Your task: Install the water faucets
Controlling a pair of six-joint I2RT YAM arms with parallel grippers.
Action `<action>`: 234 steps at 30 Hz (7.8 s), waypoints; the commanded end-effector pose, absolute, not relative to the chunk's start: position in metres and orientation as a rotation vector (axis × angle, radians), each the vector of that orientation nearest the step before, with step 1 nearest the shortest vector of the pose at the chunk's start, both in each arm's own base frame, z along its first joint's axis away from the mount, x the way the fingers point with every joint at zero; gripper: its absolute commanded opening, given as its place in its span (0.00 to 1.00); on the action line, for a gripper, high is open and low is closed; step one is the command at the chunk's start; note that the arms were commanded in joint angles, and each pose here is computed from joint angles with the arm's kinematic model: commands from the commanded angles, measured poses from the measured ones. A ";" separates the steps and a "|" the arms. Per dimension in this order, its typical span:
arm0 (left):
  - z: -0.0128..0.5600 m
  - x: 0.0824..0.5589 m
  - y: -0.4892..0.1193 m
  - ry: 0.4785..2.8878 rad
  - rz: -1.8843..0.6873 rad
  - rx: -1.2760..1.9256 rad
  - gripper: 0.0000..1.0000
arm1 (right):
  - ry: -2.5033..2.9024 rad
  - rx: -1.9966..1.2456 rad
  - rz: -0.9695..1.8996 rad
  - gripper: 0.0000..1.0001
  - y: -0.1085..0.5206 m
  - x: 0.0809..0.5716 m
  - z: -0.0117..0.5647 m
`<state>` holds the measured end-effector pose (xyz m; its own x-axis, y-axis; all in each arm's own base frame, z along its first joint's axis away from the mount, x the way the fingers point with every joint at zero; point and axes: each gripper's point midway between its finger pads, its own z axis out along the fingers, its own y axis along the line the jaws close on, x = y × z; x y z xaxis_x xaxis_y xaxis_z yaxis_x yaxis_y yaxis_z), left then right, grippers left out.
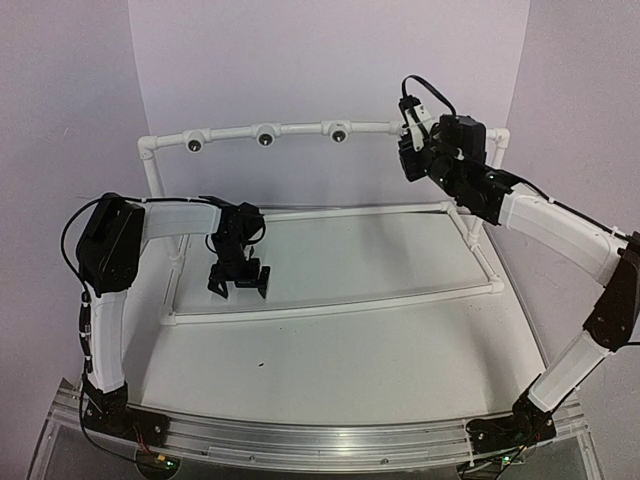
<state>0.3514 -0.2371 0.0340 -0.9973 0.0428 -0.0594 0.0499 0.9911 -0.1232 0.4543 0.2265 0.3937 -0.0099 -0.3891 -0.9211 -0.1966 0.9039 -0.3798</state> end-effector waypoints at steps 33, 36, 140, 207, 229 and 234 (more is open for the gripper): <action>0.042 0.354 -0.238 3.067 -0.197 0.100 1.00 | 1.755 0.405 1.361 0.25 0.205 0.449 0.394; 0.041 0.354 -0.238 3.067 -0.194 0.103 1.00 | 1.744 0.426 1.456 0.30 0.207 0.447 0.398; 0.034 0.355 -0.242 3.048 -0.242 0.098 1.00 | 1.774 -0.087 0.645 0.26 0.240 0.450 0.383; 0.035 0.369 -0.248 3.038 -0.267 0.137 1.00 | 1.412 -1.049 -0.686 0.98 0.135 0.380 0.413; 0.042 0.360 -0.238 3.033 -0.240 0.090 1.00 | 1.156 -1.084 -1.064 0.95 0.206 0.443 0.399; 0.044 0.360 -0.237 3.027 -0.239 0.083 1.00 | 1.192 -1.009 -1.050 0.81 0.208 0.457 0.394</action>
